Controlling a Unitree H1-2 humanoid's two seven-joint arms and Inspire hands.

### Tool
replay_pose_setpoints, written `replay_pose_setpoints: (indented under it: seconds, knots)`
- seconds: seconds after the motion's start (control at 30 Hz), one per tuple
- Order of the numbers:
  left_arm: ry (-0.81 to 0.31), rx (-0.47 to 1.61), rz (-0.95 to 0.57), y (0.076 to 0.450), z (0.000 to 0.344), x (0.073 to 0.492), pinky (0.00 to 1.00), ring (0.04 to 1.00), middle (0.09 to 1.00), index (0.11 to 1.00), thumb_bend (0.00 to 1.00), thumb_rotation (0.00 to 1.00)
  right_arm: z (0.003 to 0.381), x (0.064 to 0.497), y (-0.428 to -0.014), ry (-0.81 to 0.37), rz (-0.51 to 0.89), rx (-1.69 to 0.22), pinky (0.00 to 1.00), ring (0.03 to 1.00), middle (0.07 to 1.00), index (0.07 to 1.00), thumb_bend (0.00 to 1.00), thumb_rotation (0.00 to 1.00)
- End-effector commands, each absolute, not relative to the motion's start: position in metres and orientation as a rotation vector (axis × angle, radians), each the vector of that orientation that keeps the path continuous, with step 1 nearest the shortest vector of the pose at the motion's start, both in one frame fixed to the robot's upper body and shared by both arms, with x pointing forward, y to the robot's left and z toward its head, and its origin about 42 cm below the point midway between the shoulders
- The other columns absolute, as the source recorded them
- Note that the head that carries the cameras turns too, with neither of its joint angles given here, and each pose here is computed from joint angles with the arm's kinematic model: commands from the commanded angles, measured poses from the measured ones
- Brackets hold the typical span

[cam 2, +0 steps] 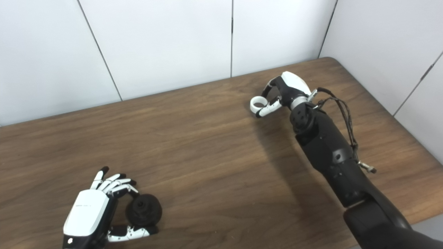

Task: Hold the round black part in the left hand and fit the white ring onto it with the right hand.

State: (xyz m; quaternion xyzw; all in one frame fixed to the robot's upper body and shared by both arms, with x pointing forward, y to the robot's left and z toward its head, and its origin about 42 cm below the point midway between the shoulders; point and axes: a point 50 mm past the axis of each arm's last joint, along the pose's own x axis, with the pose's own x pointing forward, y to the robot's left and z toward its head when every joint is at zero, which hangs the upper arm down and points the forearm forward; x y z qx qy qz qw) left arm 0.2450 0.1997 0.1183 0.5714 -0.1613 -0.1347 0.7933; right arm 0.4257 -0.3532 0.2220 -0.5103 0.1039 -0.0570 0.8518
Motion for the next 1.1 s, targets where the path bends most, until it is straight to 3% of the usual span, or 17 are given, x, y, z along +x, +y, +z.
replay_pose_setpoints:
  seconds: [0.0, 0.63, 1.07]
  knots:
    - [-0.279, 1.291, -0.317, 0.209, 0.107, 0.238, 1.00, 0.842, 0.739, 0.483, 0.52, 0.06, 0.256, 0.429, -0.354, 0.132, -0.141, -1.113, 1.00, 1.000, 0.855, 0.486, 0.52, 0.13]
    - [-0.278, 1.300, -0.321, 0.195, 0.104, 0.235, 1.00, 0.844, 0.745, 0.483, 0.52, 0.06, 0.287, 0.388, -0.262, -0.093, 0.147, -1.144, 1.00, 0.999, 0.817, 0.483, 0.53, 0.14]
    - [-0.284, 1.289, -0.303, 0.182, 0.106, 0.233, 1.00, 0.851, 0.747, 0.484, 0.53, 0.06, 0.293, 0.354, -0.204, -0.209, 0.333, -1.097, 1.00, 0.999, 0.851, 0.483, 0.52, 0.13]
